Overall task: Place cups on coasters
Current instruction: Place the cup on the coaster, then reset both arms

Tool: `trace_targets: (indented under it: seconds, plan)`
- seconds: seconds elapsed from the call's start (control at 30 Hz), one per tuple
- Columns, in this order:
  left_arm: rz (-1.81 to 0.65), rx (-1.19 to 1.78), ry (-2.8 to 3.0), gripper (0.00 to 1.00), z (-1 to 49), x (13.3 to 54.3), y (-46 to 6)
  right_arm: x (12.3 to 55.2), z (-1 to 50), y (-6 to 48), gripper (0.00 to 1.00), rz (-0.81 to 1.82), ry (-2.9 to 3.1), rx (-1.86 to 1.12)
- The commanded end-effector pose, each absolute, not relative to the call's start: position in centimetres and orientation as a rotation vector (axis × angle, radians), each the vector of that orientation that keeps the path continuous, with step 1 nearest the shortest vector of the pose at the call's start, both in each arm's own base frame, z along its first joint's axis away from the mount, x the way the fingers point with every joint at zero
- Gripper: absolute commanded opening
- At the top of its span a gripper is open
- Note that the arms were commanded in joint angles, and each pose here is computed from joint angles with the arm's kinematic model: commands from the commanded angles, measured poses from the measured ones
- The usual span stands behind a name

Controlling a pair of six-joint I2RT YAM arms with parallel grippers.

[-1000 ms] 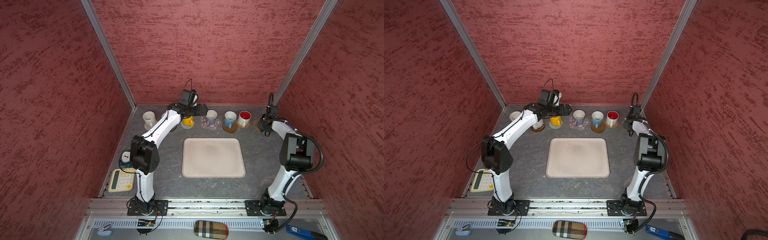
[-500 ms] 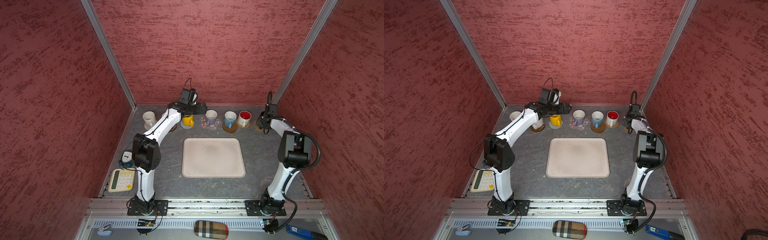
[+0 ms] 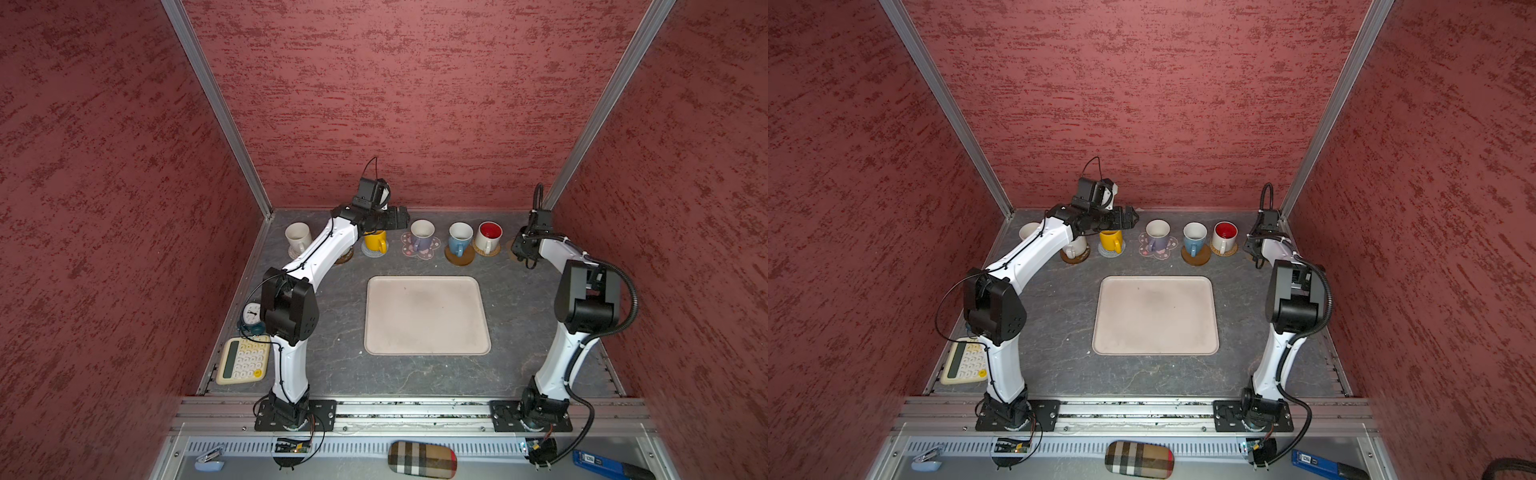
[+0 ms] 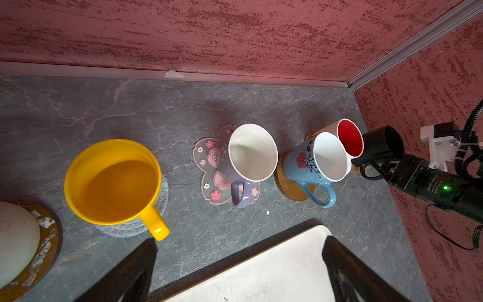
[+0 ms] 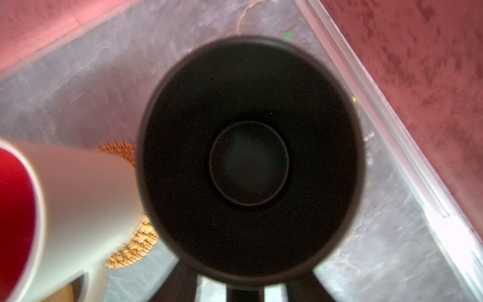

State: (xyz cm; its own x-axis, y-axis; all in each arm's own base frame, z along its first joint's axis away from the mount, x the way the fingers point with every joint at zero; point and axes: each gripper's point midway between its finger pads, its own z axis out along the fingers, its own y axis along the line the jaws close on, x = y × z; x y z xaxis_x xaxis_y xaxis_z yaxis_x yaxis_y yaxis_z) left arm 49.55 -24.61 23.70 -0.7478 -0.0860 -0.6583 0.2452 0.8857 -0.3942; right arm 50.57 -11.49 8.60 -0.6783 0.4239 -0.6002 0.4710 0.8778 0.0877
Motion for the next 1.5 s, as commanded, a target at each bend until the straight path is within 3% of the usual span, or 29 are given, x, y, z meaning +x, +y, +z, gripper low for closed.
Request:
trace_targets:
  seconds: [0.0,0.43,0.93,1.1,1.47]
  plan:
    - [-0.613,0.105,2.298,1.00,26.3,48.5,-23.2,51.3,11.0,-11.7,0.68,-0.085,2.330,0.619]
    - [-0.551,0.064,2.258,0.99,29.1,44.7,-19.3,50.5,13.5,-10.2,0.88,0.010,2.275,0.569]
    - [-0.468,-0.041,2.157,0.99,31.5,38.6,-12.5,43.5,18.6,-7.3,0.91,0.152,2.108,0.539]
    - [-0.472,-0.060,2.173,0.99,29.4,36.3,-11.3,40.3,19.5,-6.5,0.99,0.176,2.048,0.534]
    - [-0.339,-0.169,2.132,1.00,23.7,31.6,-7.4,35.1,18.4,-4.1,0.99,0.249,1.907,0.483]
